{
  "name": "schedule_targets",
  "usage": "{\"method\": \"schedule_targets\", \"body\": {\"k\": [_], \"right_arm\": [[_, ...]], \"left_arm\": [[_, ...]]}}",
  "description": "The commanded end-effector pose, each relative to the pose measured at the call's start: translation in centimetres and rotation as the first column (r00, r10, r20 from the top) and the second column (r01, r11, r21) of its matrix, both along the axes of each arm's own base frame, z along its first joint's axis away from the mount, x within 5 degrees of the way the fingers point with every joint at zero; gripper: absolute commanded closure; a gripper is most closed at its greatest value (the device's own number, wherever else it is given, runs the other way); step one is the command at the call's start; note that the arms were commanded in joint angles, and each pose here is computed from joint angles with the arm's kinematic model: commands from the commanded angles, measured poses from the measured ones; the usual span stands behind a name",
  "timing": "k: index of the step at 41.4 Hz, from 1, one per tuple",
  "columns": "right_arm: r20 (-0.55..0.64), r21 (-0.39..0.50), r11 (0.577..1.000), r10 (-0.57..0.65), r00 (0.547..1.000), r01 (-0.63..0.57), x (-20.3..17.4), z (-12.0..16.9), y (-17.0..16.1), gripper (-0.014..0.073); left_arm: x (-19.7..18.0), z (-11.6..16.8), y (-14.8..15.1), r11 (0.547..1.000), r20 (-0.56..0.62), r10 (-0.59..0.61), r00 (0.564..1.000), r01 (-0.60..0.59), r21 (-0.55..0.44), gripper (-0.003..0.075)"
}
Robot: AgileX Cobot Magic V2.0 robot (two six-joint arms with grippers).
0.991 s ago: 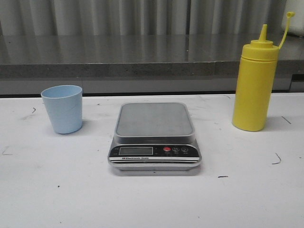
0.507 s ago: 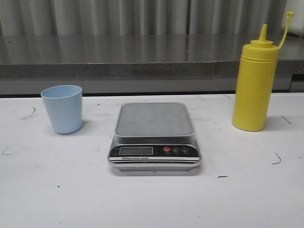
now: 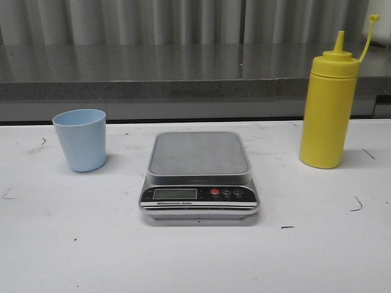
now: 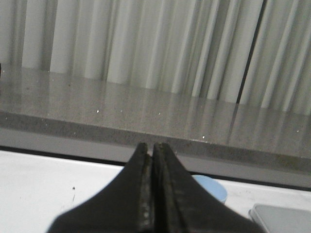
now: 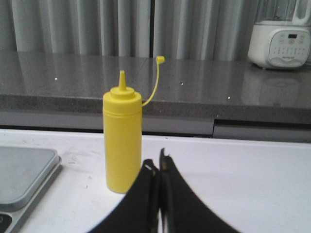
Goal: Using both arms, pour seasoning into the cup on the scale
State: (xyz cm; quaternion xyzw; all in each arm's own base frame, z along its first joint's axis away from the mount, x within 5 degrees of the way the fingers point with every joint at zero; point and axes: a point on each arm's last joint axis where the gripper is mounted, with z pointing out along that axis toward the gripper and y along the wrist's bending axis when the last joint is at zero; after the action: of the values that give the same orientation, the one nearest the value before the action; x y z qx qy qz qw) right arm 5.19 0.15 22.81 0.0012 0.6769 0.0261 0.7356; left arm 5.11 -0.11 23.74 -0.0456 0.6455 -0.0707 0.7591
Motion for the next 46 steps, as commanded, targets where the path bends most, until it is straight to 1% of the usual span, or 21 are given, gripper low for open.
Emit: {"method": "schedule_targets", "body": {"k": [1,4,7,12,16,19,22,25,28,33,40,42,45,46], "right_arm": [[0.121,-0.013,1.0,-0.008,0.993,0.009,-0.9,3.8,-0.1,0.0664],[0.109,-0.018,1.0,-0.014,0.994,0.016,-1.2,5.9,-0.1,0.0664],[0.063,-0.022,1.0,-0.021,0.998,0.022,-1.0,7.5,-0.2,0.0664],[0.003,-0.034,0.999,-0.031,1.0,0.031,-0.7,10.4,-0.3,0.0664],[-0.091,-0.039,0.999,-0.04,0.995,0.037,0.2,12.1,-0.3,0.0664],[-0.185,-0.048,0.998,-0.05,0.982,0.041,1.2,12.8,-0.4,0.0664],[-0.272,-0.067,0.997,-0.063,0.96,0.047,2.4,12.7,-0.4,0.0664],[-0.334,-0.072,0.996,-0.065,0.94,0.044,3.4,12.1,-0.4,0.0664],[-0.388,-0.076,0.996,-0.066,0.919,0.04,4.6,11.5,-0.4,0.0664],[-0.462,-0.08,0.996,-0.068,0.884,0.035,5.9,10.7,-0.3,0.0664],[-0.57,-0.086,0.996,-0.073,0.818,0.029,7.2,9.4,-0.3,0.0652],[-0.584,-0.083,0.996,-0.071,0.808,0.027,7.4,9.2,-0.3,0.0623],[-0.596,-0.075,0.997,-0.065,0.801,0.025,7.5,9.1,-0.2,0.052],[-0.597,-0.072,0.997,-0.063,0.8,0.025,7.5,9.0,-0.2,0.0465]], "left_arm": [[-1.5,4.5,0.0,1.0,0.148,0.003,0.989,-0.005,0.017,0.074],[-2.5,7.0,0.1,0.997,0.139,0.019,0.99,-0.03,0.075,0.074],[-3.1,8.8,0.3,0.992,0.11,0.041,0.993,-0.053,0.116,0.074],[-3.4,12.1,0.4,0.991,0.062,0.053,0.997,-0.06,0.116,0.074],[-2.8,13.5,0.5,0.991,-0.033,0.063,0.997,-0.059,0.118,0.074],[-1.9,13.7,0.5,0.991,-0.125,0.07,0.99,-0.055,0.121,0.074],[-0.7,13.3,0.5,0.991,-0.202,0.073,0.977,-0.048,0.126,0.074],[0.4,12.6,0.5,0.992,-0.287,0.07,0.955,-0.036,0.12,0.074],[1.2,11.8,0.4,0.993,-0.374,0.066,0.925,-0.026,0.113,0.074],[2.4,11.5,0.4,0.993,-0.411,0.065,0.909,-0.02,0.113,0.074],[3.5,10.9,0.3,0.994,-0.479,0.062,0.875,-0.011,0.109,0.074],[3.8,10.7,0.3,0.994,-0.498,0.063,0.865,-0.009,0.11,0.0739],[4.2,10.5,0.3,0.994,-0.524,0.064,0.849,-0.007,0.11,0.0729],[4.2,10.4,0.3,0.994,-0.529,0.064,0.846,-0.006,0.11,0.0711]]}}
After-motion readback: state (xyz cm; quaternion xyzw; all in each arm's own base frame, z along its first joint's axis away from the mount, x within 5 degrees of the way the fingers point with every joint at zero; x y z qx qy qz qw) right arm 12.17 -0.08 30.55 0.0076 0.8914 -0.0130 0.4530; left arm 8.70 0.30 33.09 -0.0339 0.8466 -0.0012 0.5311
